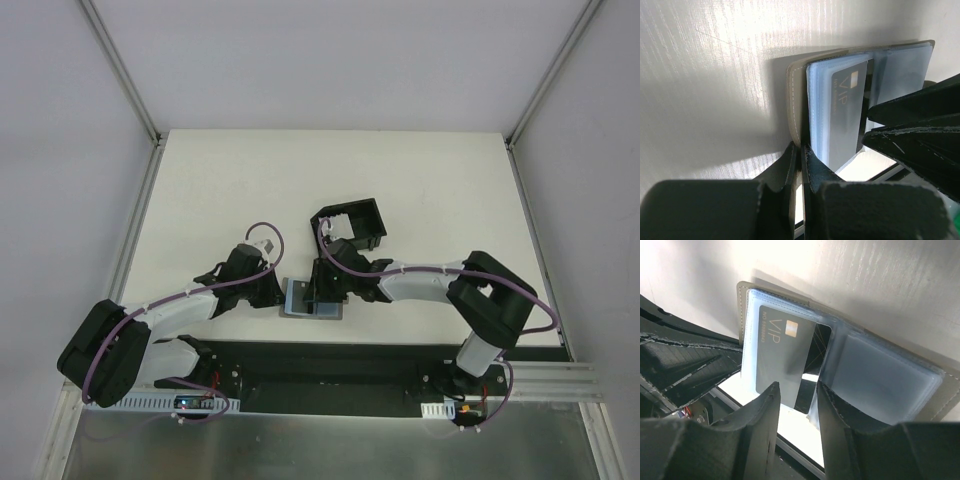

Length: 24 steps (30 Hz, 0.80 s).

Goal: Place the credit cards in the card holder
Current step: Insert the credit card into the card holder.

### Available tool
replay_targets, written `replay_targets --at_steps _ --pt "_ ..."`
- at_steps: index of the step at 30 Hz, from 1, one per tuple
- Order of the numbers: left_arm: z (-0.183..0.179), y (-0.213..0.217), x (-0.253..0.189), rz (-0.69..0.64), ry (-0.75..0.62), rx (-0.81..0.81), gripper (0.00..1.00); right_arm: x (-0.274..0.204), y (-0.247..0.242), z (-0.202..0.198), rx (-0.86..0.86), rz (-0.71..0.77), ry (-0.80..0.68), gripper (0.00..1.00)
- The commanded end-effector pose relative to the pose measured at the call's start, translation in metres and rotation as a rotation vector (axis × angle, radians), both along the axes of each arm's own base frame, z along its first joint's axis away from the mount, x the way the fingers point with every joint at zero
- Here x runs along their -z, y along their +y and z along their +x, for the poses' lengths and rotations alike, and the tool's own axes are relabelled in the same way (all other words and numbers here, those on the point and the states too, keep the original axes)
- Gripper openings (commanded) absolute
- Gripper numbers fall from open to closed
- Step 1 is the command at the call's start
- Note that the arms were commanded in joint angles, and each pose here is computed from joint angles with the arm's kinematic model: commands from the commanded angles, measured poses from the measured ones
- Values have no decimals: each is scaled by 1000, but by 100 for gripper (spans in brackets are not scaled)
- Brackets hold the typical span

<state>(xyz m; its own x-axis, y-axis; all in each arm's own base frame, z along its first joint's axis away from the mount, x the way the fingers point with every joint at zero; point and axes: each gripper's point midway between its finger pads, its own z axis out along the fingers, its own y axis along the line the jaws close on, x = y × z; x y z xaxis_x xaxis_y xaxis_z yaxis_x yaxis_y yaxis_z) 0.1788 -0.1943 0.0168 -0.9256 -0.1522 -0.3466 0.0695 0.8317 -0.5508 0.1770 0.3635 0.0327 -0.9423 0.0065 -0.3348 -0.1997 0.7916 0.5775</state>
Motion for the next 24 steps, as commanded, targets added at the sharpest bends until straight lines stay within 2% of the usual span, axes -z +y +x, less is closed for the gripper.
replay_targets --at_steps 1,24 --pt "-13 13 15 58 48 -3 0 -4 13 1 -25 23 14 38" --pt "-12 12 12 51 40 4 0 -27 32 1 -71 140 -24 35"
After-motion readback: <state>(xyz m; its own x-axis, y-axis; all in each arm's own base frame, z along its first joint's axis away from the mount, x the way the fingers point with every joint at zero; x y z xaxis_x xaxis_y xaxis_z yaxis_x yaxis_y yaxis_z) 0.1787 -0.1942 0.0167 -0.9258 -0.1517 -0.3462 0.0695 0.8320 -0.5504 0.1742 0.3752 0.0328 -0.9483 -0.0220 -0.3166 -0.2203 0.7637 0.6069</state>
